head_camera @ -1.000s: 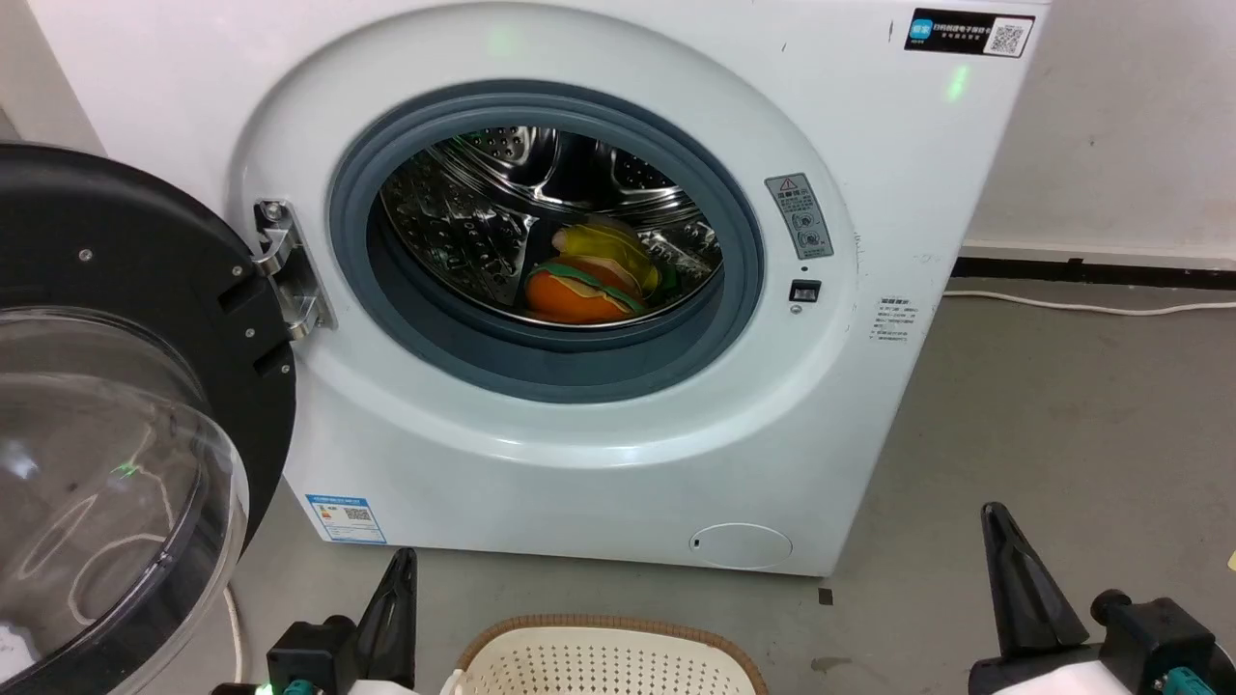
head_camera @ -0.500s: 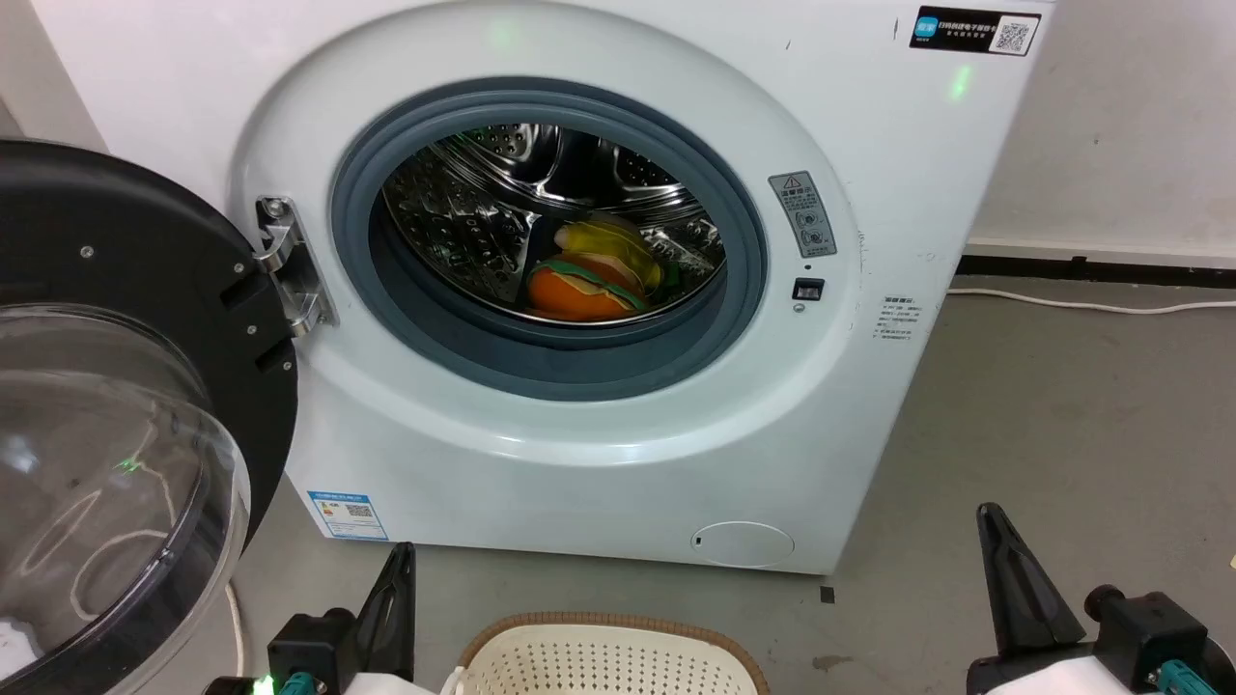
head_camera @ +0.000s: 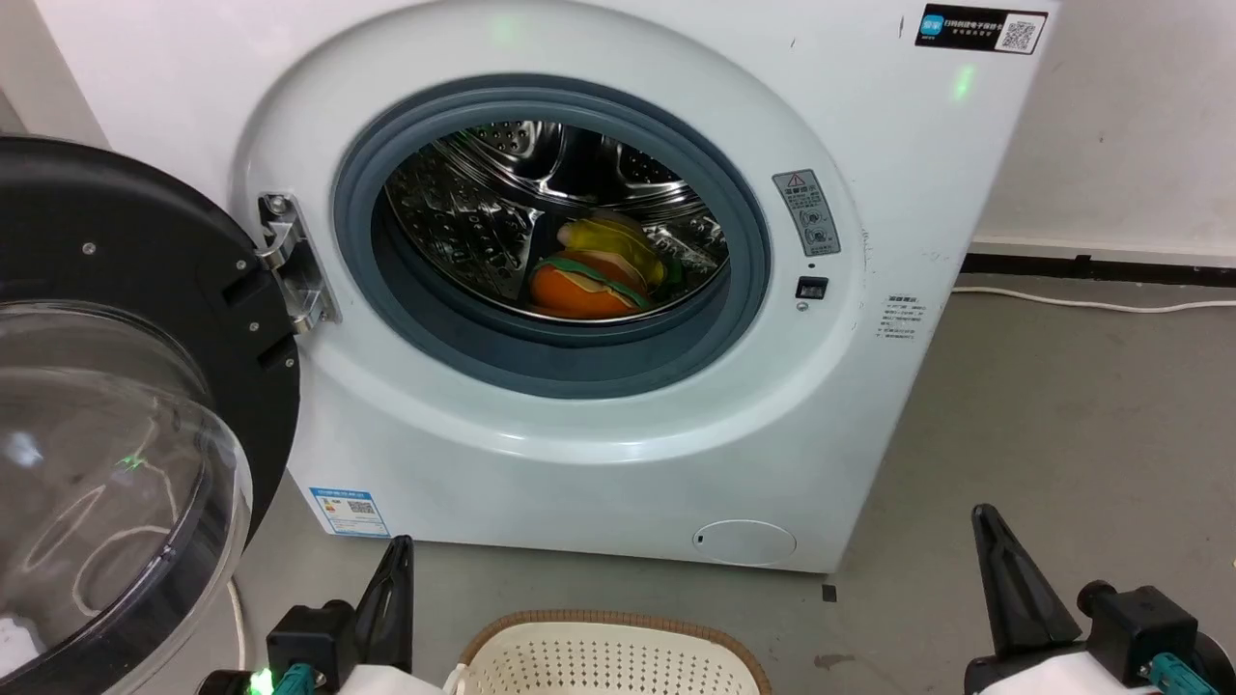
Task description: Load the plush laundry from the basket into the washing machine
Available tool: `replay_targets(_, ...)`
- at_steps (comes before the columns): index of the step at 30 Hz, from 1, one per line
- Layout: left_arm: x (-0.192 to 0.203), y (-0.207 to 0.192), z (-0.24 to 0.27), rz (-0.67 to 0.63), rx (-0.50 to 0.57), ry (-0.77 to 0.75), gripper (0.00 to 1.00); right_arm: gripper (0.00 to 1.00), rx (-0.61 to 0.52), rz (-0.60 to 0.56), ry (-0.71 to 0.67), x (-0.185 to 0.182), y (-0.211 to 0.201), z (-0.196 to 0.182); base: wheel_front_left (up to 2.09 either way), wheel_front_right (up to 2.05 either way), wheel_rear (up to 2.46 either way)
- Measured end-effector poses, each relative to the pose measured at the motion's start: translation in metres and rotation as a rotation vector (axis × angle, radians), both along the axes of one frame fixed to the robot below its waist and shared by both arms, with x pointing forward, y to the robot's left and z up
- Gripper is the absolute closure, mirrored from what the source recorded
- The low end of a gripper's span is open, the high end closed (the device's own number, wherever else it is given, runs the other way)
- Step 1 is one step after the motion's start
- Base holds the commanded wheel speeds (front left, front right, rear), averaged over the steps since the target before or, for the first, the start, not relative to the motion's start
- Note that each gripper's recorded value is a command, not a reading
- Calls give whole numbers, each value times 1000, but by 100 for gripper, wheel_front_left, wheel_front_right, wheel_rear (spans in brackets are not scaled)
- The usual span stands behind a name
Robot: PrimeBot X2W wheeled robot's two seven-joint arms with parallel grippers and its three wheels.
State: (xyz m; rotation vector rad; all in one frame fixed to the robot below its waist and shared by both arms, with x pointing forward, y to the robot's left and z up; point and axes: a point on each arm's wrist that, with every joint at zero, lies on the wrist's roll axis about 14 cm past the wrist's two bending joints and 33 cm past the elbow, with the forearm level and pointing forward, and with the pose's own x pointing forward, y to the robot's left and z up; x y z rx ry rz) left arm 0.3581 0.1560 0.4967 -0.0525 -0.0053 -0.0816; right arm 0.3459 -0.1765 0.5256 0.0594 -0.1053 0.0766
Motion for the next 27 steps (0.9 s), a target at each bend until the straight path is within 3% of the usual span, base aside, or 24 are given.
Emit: replay_targets(27,3,6,6,19,34,7,100,100,-31,17,31,8,5,0,0,0,0)
